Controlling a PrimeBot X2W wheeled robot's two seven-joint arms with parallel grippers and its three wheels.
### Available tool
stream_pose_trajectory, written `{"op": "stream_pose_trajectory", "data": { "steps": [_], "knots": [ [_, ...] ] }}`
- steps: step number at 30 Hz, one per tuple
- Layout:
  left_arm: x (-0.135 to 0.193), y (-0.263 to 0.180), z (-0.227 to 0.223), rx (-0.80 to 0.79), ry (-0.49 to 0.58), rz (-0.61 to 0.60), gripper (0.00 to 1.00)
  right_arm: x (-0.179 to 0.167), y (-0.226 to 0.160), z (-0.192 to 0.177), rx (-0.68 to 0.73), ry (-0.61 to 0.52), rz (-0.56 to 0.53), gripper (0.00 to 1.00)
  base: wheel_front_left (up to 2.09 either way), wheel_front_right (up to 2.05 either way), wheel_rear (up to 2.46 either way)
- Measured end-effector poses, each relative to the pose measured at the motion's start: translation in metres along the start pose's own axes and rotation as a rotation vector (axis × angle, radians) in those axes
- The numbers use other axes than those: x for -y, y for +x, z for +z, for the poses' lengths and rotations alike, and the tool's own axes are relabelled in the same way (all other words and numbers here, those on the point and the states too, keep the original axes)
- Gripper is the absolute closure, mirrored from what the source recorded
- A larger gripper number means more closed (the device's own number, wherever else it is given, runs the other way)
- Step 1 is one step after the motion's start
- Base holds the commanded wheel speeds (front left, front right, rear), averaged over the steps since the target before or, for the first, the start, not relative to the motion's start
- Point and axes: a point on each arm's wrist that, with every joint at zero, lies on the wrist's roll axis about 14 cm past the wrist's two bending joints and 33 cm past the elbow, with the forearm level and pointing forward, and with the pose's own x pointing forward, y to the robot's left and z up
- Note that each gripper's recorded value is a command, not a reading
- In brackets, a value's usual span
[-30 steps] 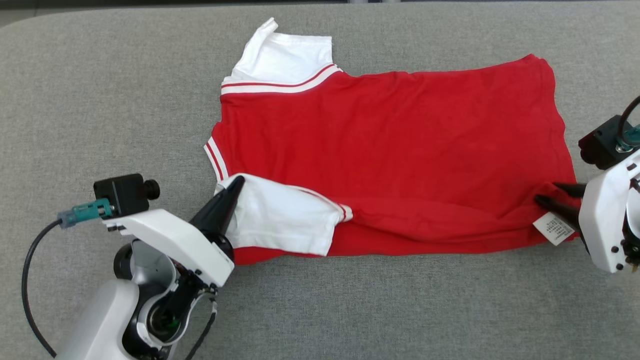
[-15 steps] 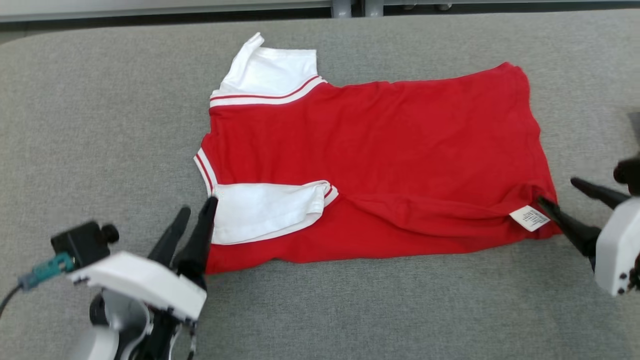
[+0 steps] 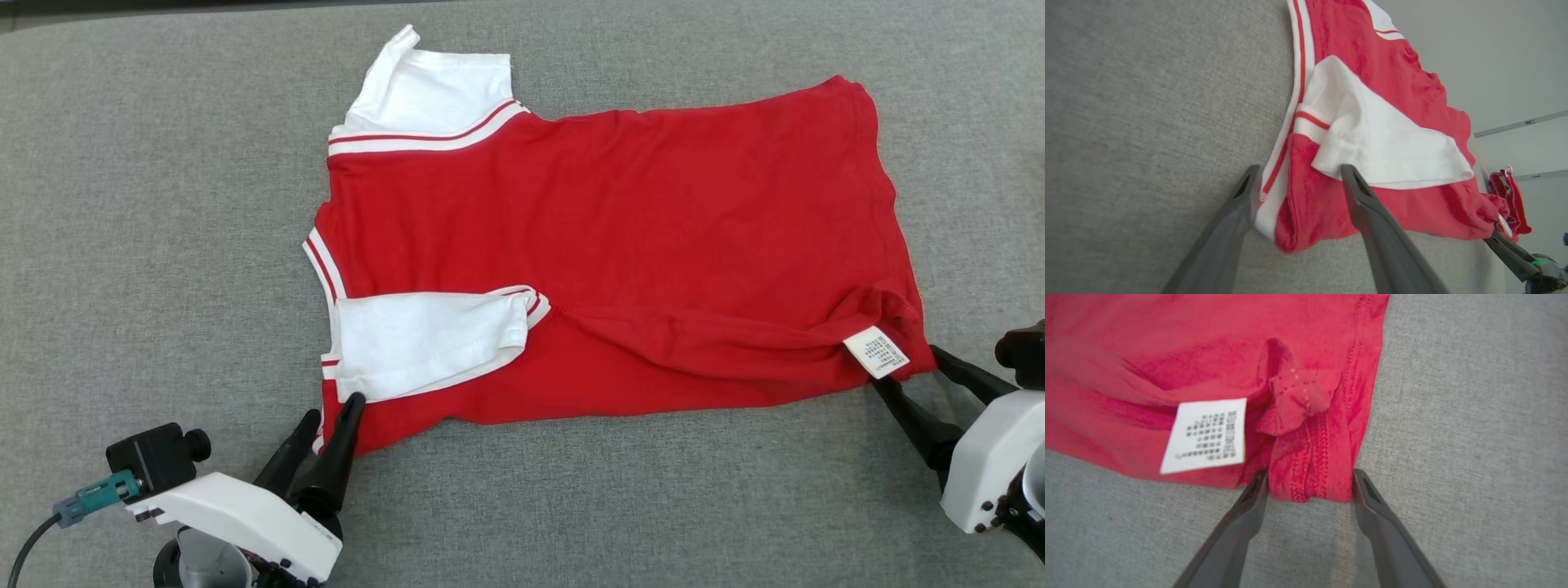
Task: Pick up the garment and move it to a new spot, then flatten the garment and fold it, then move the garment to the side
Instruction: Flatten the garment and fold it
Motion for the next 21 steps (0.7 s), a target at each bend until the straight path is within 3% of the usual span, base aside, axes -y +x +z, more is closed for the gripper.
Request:
{"op": "stream_pose_trajectory", "data": {
  "steps": [7,8,10,11,12,17,18,19,21],
  "knots": [
    [0.005,0.0,-0.003,-0.021,0.001,-0.027,0.0,-0.005,0.006,0.005,0.022,0.02,0.005,0.0,0.0,0.0,0.0],
    [0.008,0.0,-0.005,-0.032,-0.004,-0.04,0.1,-0.005,0.006,0.006,0.024,0.021,0.005,0.0,0.0,0.0,0.0],
    [0.014,0.002,-0.01,-0.056,-0.007,-0.069,0.59,-0.006,0.006,0.008,0.029,0.02,0.007,0.0,0.0,0.0,0.0],
    [0.016,0.002,-0.012,-0.066,-0.011,-0.077,0.73,-0.006,0.006,0.009,0.032,0.019,0.007,0.0,0.0,0.0,0.0],
    [0.017,0.002,-0.015,-0.077,-0.017,-0.082,0.97,-0.006,0.007,0.01,0.033,0.019,0.009,0.0,0.0,0.0,0.0],
    [0.018,0.009,-0.016,-0.096,-0.007,-0.102,1.0,-0.008,0.006,0.009,0.031,0.032,0.015,0.02,0.0,0.0,0.0],
    [0.018,0.009,-0.016,-0.104,-0.004,-0.107,1.0,-0.007,0.006,0.008,0.031,0.033,0.014,0.15,0.0,0.0,0.0],
    [0.017,0.01,-0.016,-0.105,-0.003,-0.107,1.0,-0.007,0.006,0.008,0.03,0.034,0.014,0.22,0.0,0.0,0.0],
    [0.016,0.01,-0.018,-0.117,-0.003,-0.11,1.0,-0.006,0.006,0.007,0.027,0.04,0.012,0.49,0.0,0.0,0.0]
  ]
}}
